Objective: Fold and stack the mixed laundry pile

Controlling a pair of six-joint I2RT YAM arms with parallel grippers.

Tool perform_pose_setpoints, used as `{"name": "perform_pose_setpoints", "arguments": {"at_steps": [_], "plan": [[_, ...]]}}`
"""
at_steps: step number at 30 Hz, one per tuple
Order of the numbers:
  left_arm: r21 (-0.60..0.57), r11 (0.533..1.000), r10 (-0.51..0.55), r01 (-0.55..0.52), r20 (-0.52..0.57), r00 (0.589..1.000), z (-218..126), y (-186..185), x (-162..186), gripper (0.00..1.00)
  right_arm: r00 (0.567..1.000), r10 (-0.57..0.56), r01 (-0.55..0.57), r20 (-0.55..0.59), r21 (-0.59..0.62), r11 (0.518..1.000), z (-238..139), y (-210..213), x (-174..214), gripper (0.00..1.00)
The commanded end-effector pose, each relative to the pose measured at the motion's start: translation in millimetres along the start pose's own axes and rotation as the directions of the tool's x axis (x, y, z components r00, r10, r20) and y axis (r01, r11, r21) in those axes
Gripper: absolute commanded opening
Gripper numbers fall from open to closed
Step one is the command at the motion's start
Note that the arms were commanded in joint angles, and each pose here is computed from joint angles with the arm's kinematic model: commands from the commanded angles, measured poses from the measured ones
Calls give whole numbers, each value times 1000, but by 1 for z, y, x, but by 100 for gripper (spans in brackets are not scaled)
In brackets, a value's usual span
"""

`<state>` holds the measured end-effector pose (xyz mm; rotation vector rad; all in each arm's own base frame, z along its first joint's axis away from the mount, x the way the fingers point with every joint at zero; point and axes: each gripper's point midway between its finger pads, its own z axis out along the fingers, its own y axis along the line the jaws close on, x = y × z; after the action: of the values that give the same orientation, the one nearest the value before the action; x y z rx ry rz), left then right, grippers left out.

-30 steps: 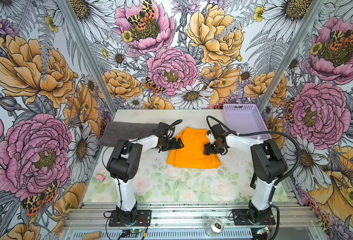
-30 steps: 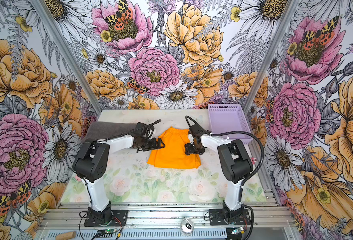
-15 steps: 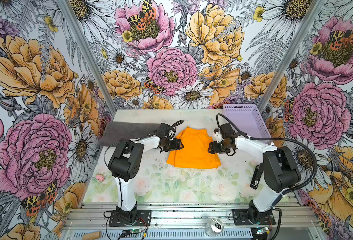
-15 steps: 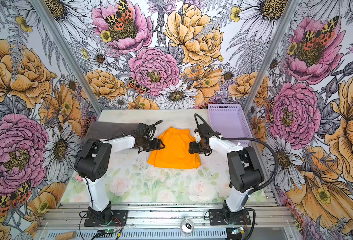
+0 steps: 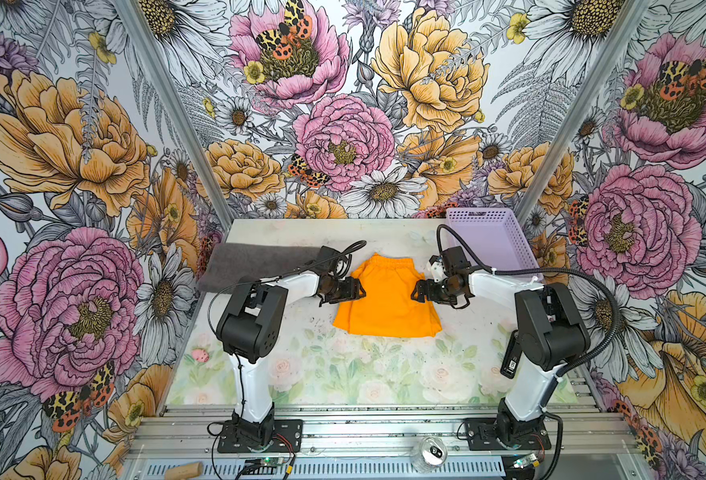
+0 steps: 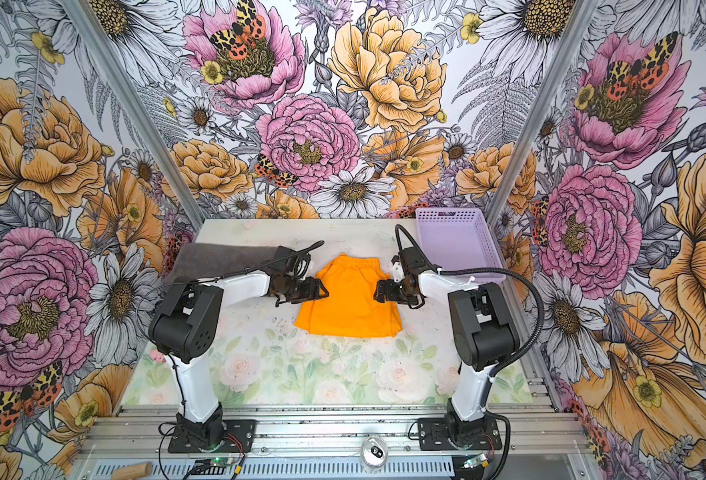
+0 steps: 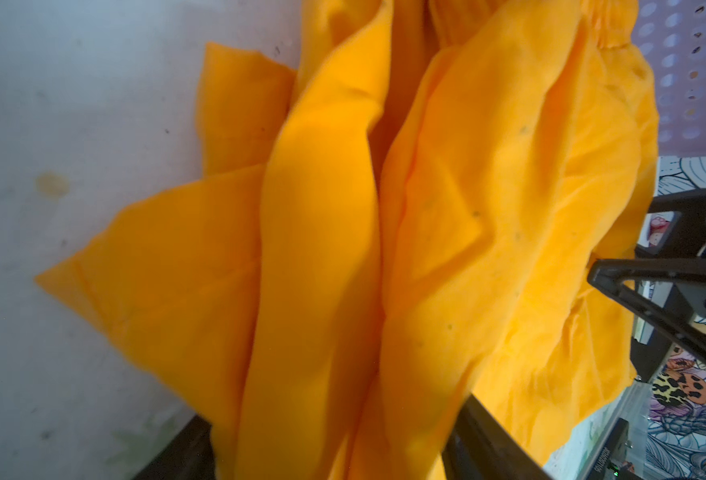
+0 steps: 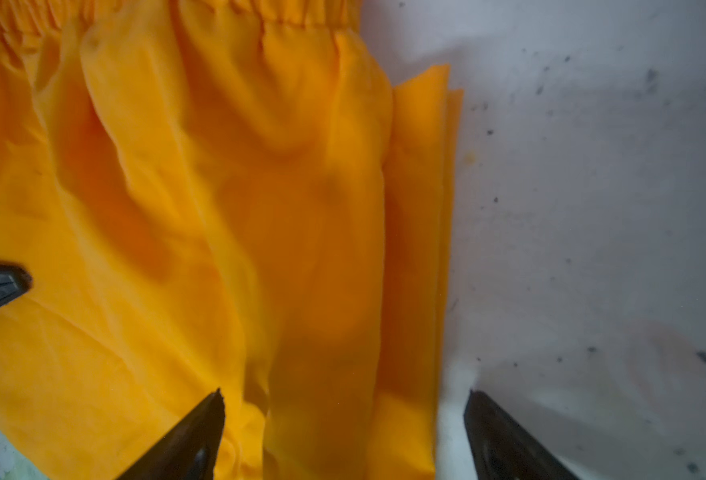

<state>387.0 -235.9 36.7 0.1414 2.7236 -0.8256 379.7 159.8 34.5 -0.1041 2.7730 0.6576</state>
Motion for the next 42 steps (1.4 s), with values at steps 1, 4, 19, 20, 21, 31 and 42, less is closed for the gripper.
{"name": "perform_pose_setpoints", "arguments": {"at_steps": [1, 4, 19, 20, 21, 31, 42], "plan": [[-67, 996, -64, 56, -119, 991, 16, 29, 37, 62, 999, 9, -11, -31, -76, 997, 20, 6, -1, 70], [-54, 997, -67, 61, -126, 990, 19, 28, 38, 58, 998, 5, -10, -57, -97, 995, 28, 8, 4, 61], [-8, 998, -65, 65, -62, 996, 7, 15, 17, 0, 1000, -5, -1, -28, -186, 983, 22, 35, -1, 0], [-2, 998, -63, 63, -45, 997, 1, 13, 13, 0, 1000, -3, 0, -20, -194, 981, 18, 39, -3, 0], [5, 998, -65, 65, -26, 998, -6, 11, 7, 0, 1000, -5, 3, -7, -205, 979, 13, 44, -6, 0], [-12, 999, -36, 39, 167, 985, -113, 16, -42, 0, 992, -57, 92, 115, -320, 943, -29, 128, -37, 0], [-295, 944, -49, 147, 317, 947, -233, 109, -80, 0, 971, -80, 180, 226, -468, 865, -20, 254, -83, 0]]}}
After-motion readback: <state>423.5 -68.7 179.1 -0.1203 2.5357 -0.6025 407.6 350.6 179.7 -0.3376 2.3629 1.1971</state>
